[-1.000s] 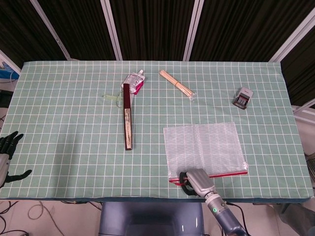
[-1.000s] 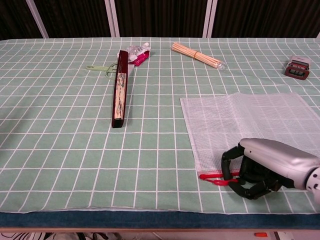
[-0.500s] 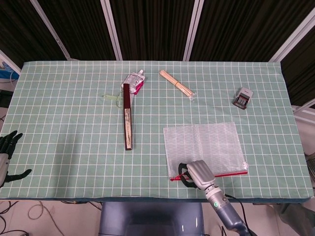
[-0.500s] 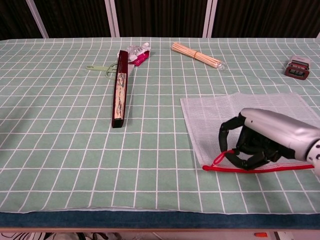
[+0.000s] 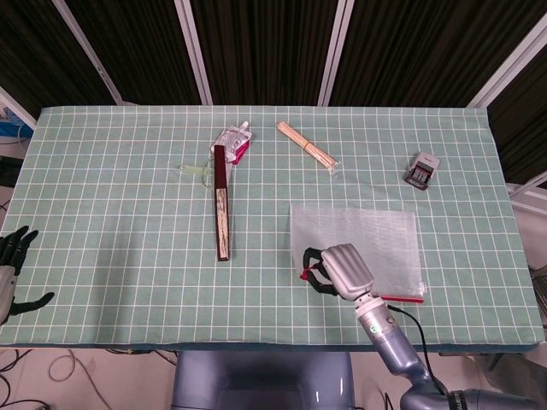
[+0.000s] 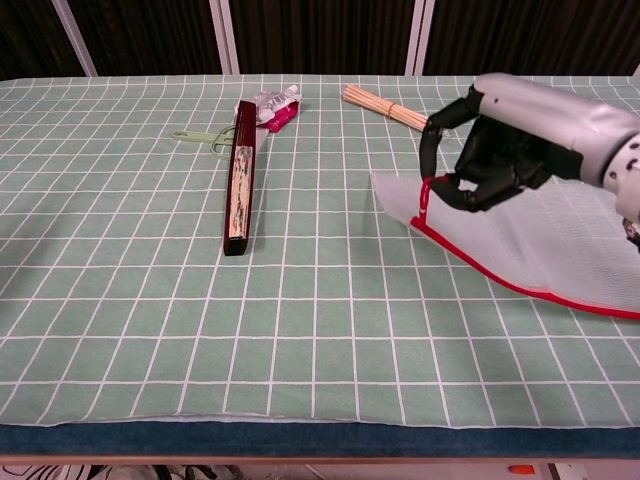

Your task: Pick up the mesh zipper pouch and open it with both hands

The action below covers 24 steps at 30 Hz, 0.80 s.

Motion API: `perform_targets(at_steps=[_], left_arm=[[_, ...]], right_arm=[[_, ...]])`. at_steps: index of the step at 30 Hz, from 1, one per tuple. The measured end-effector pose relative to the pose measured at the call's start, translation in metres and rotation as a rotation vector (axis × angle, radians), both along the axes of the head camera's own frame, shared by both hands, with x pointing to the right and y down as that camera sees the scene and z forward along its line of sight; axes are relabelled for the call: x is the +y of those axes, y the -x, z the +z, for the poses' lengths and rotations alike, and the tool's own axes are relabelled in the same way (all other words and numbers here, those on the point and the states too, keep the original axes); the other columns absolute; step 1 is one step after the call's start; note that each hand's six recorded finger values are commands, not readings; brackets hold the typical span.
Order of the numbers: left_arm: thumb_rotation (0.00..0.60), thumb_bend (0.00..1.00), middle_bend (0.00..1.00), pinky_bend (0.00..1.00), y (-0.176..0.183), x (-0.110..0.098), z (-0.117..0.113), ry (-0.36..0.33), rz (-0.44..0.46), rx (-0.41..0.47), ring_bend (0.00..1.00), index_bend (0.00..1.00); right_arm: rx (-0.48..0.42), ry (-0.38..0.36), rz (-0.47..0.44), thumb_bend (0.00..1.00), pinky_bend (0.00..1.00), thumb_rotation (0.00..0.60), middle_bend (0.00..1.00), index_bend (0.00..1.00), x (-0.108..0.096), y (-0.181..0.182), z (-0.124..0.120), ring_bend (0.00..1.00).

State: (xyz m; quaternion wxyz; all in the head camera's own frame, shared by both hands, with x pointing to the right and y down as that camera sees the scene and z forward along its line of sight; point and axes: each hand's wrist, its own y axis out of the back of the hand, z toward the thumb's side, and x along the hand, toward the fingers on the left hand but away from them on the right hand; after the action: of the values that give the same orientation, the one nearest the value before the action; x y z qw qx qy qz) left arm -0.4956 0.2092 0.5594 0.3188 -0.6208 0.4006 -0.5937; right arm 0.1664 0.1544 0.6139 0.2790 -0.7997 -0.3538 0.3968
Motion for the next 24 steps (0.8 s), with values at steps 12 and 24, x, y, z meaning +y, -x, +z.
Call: perform_targets(at_steps=[12,24], left_arm=[[0.600,0.11,0.00,0.00,-0.037,-0.055,-0.017,-0.072,0.069,0.042,0.00,0.00],[0.600,0.13,0.00,0.00,-0.119,-0.143,-0.025,-0.090,0.311,0.043,0.00,0.06]], right_arm=[[-0.059,-0.062,-0.012,0.57,0.96,0.600,1.00,0.73,-0.047,0.039,-0.035,1.00],[-0.072,-0.061,-0.017,0.57,0.96,0.600,1.00,0.73,-0.057,0.055,-0.045,1.00]])
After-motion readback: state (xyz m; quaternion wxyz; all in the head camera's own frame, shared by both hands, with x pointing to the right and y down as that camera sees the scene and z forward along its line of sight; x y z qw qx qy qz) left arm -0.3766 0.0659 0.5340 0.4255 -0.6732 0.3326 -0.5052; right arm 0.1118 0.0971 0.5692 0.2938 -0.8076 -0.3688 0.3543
